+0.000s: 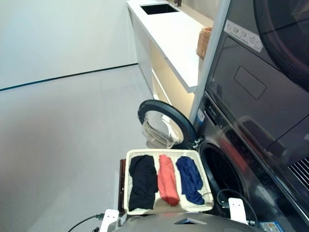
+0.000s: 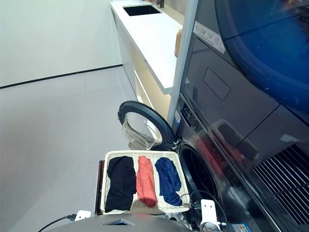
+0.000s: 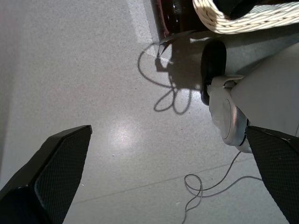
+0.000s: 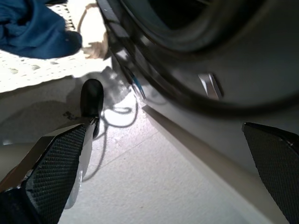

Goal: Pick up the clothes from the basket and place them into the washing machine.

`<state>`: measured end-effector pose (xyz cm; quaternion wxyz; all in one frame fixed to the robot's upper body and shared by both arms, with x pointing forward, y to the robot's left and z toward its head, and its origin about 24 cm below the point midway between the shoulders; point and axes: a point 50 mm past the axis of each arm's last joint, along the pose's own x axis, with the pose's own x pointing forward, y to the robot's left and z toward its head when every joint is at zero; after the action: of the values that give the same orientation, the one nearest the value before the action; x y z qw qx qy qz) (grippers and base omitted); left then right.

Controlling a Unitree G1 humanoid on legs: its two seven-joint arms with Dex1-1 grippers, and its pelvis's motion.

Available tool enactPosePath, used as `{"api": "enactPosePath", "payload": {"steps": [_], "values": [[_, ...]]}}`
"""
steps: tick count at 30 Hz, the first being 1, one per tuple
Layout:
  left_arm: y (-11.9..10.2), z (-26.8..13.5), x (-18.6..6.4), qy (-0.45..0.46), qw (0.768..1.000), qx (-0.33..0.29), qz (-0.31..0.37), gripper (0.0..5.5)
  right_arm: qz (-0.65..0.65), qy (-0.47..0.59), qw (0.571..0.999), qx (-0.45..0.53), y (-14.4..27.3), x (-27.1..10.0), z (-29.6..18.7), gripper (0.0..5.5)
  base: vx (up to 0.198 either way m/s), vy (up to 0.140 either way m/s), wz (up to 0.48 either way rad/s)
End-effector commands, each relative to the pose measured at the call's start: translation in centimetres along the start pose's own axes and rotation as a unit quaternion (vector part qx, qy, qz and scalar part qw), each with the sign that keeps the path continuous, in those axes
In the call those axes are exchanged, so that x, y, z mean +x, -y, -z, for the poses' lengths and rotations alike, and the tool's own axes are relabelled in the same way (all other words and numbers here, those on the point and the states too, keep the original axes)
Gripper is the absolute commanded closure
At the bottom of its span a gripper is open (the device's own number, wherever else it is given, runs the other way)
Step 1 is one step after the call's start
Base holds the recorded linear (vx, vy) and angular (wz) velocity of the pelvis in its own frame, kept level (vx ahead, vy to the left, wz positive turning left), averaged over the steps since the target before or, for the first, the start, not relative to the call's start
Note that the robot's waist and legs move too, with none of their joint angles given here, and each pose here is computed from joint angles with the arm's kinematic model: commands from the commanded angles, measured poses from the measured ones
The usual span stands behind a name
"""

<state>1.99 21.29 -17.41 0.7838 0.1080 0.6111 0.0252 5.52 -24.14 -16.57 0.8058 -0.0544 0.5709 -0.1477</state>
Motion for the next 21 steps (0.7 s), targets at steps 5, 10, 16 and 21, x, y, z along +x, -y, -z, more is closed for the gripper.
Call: {"api": "enactPosePath", "payload": {"steps": [5, 10, 16, 21], "values": [[0.6, -7.0, 0.7, 0.115, 0.993, 0.000, 0.006, 0.00, 0.000, 0.031, 0.999, 0.014, -0.9, 0.3, -2.1, 0.00, 0.000, 0.000, 0.000], [0.5, -7.0, 0.7, 0.115, 0.993, 0.000, 0.004, 0.00, 0.002, 0.041, 0.999, 0.017, -0.8, 0.3, -2.5, 0.00, 0.000, 0.000, 0.000], [0.4, -7.6, 0.6, 0.139, 0.990, 0.007, 0.002, 0.00, -0.011, 0.104, 0.994, 0.026, -1.5, 0.3, -5.0, 0.00, 0.000, 0.000, 0.000], [0.4, -8.6, 0.4, 0.172, 0.985, 0.014, 0.001, 0.00, -0.029, 0.150, 0.988, 0.006, -2.5, 0.0, -6.9, 0.00, 0.000, 0.000, 0.000]]}}
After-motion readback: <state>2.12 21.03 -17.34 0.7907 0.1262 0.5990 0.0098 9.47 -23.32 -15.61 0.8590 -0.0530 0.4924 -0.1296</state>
